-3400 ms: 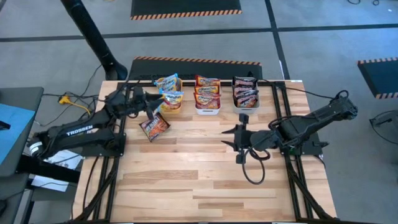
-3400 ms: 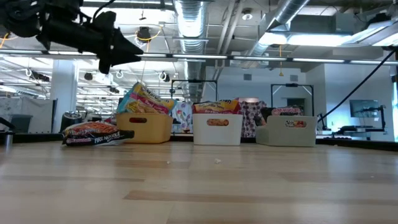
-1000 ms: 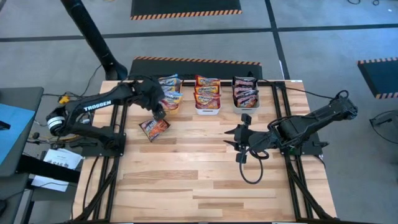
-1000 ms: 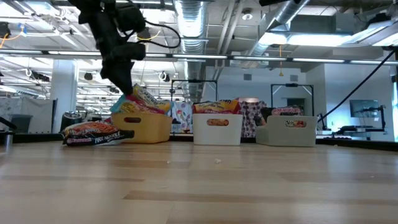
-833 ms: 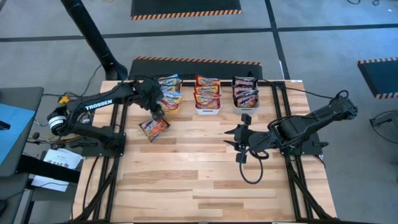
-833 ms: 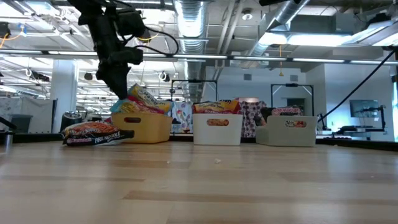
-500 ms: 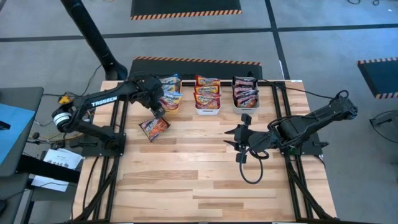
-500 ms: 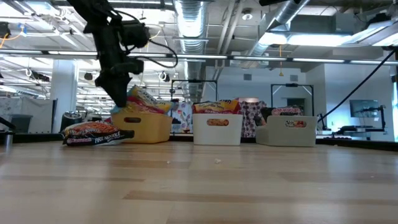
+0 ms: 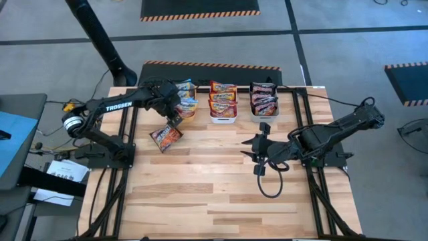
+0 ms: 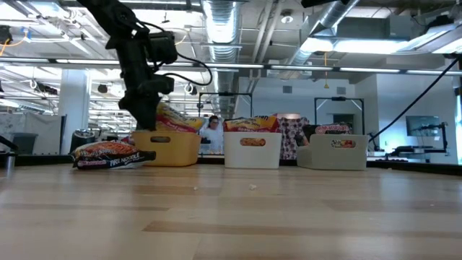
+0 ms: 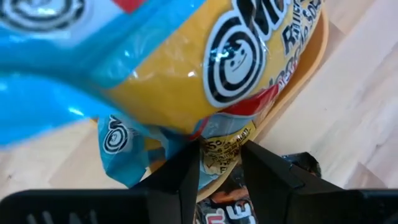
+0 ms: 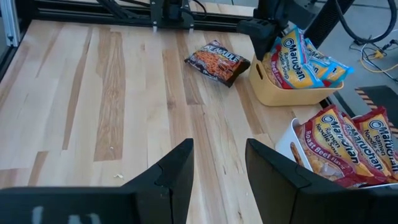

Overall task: Sort Maruchan noodles
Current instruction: Put the blue noodle pack into the orange bin

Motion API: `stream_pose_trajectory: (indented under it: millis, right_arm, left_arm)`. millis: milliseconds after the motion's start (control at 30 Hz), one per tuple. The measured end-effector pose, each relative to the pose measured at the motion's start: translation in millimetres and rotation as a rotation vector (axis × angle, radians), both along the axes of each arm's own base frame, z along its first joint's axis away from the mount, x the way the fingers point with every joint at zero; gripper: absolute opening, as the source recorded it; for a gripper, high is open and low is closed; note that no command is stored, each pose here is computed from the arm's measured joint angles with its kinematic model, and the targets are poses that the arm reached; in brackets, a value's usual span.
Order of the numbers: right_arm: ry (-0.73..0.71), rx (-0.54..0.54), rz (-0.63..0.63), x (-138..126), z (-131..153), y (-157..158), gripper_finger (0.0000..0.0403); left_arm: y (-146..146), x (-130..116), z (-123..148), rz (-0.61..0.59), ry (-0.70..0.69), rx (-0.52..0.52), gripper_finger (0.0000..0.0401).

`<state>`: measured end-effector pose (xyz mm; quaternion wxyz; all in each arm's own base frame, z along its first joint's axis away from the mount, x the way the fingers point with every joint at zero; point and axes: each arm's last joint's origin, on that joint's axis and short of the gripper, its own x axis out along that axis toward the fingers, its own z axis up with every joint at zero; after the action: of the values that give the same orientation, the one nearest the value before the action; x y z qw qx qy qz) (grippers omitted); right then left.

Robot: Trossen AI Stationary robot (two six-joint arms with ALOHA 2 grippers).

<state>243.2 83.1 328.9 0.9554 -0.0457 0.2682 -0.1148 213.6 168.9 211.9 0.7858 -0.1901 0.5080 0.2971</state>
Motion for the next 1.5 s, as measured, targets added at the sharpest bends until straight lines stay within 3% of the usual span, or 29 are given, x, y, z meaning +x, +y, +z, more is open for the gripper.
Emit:
stream_pose_trajectory:
  millis: [267,667,833,1033,1200,1500]
  right_arm:
    - [0.000,0.000,0.000,0.0,0.0,0.0,0.0168]
    - [-0.001,0.002,-0.001,0.0,0.0,0.0,0.0168]
    - [0.000,0.002,-0.001,0.0,0.0,0.0,0.0168]
    - [0.000,0.002,0.000,0.0,0.0,0.0,0.0168]
    - [0.000,0.001,0.000,0.0,0.0,0.0,0.0168]
    - [0.000,0.001,0.000,0.0,0.0,0.0,0.0168]
  left_arm:
    - [-3.7,-2.6,2.5,-0.031,-0.043,-0.072,0.0110]
    - [-13.6,-14.7,40.1,-0.012,-0.061,-0.072,0.0110]
    - [-18.2,-13.8,51.2,-0.043,-0.125,-0.016,0.0110]
    - [-17.3,2.1,65.1,-0.084,-0.264,0.143,0.0110]
    - [-14.5,9.2,72.2,-0.059,-0.291,0.283,0.0110]
    - [-9.4,7.5,69.2,-0.005,-0.272,0.281,0.0110]
